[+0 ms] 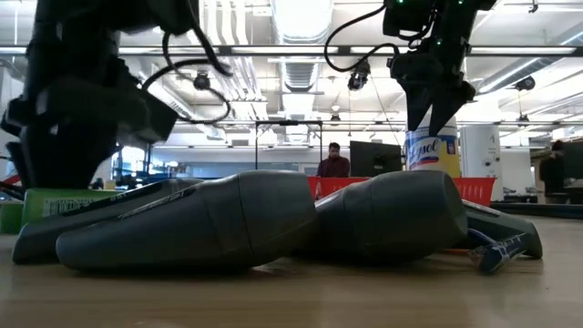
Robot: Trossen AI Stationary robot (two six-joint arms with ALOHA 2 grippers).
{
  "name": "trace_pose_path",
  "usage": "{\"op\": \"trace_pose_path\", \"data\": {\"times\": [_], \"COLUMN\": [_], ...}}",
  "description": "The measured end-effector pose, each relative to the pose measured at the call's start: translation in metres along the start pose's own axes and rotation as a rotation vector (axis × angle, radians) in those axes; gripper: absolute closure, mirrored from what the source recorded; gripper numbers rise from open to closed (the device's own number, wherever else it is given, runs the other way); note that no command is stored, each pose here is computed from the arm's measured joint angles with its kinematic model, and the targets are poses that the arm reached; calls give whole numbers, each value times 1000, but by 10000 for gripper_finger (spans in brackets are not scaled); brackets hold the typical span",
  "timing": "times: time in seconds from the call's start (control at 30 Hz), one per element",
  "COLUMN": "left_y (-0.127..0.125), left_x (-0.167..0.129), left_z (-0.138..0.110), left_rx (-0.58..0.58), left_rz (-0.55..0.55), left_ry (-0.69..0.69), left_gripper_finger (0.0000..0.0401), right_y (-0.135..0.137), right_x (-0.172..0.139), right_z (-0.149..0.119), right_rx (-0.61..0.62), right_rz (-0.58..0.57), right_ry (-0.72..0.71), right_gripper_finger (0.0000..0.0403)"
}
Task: Pick & Place Travel size toiletries
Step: Put the green shampoo into the blue bin
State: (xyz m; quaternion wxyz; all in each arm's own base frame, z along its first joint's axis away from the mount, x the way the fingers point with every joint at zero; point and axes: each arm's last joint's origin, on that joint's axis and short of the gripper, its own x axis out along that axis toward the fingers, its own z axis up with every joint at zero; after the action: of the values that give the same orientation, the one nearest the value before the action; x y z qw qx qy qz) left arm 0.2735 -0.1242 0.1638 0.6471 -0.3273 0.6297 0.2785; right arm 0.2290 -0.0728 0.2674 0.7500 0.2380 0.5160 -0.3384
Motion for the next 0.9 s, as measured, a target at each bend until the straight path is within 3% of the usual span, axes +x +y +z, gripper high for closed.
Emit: {"op": "trace_pose_path", "data": {"times": [0.23, 0.4, 0.5, 0.6, 0.73, 0.9], "left_y": [14, 43, 67, 89, 111, 125], "left_x": [-43, -95, -108, -106, -96, -78], "left_z": [4, 22, 46, 75, 107, 122], "left_rx": [-81, -323, -457, -499, -484, -473], "left_rz": [-88, -203, -205, -161, -183, -166], "left_ry": [-173, -513, -631, -665, -595, -509], "left_gripper_finger": [243, 240, 238, 239, 238, 237], "right_y": [-1, -3, -4, -5, -3, 4], "right_x": [-2, -8, -12, -12, -13, -16], "right_z": [0, -2, -2, -2, -3, -9], "right_rx": [11, 41, 55, 72, 90, 62], "right_rz": [4, 17, 10, 8, 13, 25], "right_ry": [-7, -29, -55, -59, -60, -54], "right_gripper_finger": [39, 39, 39, 39, 39, 39]}}
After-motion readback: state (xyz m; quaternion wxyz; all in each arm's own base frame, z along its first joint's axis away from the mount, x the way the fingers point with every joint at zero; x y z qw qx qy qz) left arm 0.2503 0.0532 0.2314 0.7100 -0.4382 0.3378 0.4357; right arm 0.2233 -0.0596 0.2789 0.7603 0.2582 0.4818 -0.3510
